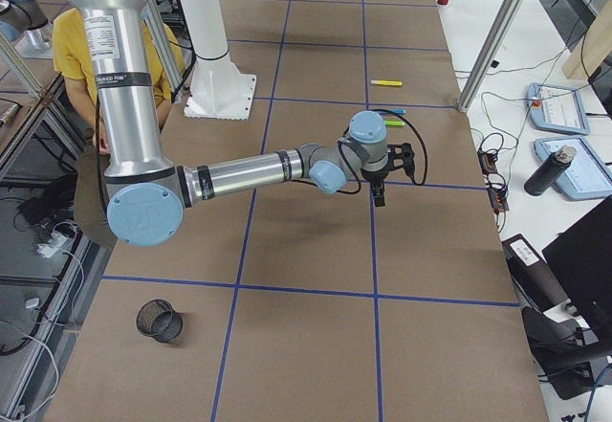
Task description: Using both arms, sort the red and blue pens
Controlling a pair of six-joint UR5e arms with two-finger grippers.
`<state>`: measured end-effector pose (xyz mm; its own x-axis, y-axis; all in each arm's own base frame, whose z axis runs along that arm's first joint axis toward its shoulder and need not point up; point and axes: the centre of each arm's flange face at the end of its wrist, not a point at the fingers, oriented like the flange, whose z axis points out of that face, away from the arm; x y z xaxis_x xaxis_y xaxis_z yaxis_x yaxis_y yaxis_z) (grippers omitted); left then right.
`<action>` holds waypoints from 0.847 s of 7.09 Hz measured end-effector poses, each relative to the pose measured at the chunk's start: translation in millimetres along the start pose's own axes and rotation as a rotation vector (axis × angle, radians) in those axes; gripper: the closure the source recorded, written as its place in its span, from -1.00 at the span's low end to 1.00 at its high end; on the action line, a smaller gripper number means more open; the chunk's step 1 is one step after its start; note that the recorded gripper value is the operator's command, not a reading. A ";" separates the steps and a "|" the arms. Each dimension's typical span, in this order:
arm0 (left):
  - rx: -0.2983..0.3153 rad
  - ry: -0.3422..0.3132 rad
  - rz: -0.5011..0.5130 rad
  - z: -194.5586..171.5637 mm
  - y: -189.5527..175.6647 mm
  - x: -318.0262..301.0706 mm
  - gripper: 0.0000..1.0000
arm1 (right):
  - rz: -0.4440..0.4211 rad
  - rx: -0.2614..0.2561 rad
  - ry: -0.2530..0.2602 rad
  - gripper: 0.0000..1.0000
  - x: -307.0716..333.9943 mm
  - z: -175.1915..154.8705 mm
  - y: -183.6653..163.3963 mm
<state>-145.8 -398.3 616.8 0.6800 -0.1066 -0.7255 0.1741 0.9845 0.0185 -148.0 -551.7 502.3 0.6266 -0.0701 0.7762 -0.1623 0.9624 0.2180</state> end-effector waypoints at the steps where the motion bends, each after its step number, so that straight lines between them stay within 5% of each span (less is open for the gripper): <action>1: -0.032 -0.012 0.037 18.6 -44.0 54.0 -1.00 | 0.015 0.006 -0.006 -0.99 -4.3 -1.3 -2.4; 3: -0.050 -0.007 0.095 50.5 -109.1 128.7 -1.00 | -0.007 0.022 -0.059 -0.98 -57.4 -0.2 -20.9; 5: -0.016 0.011 0.162 72.0 -136.3 146.4 -1.00 | -0.089 0.028 -0.113 -0.98 -146.7 16.8 -34.8; 6: -0.002 0.016 0.180 76.2 -139.9 147.9 -1.00 | -0.108 0.051 -0.100 -0.98 -181.7 26.2 -38.9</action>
<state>-15.3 -562.4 559.3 0.6885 0.0732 -0.7215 0.0492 0.9879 0.1471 -275.5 -583.2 368.3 0.5634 -0.2005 0.8015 -0.1384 0.9335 0.3308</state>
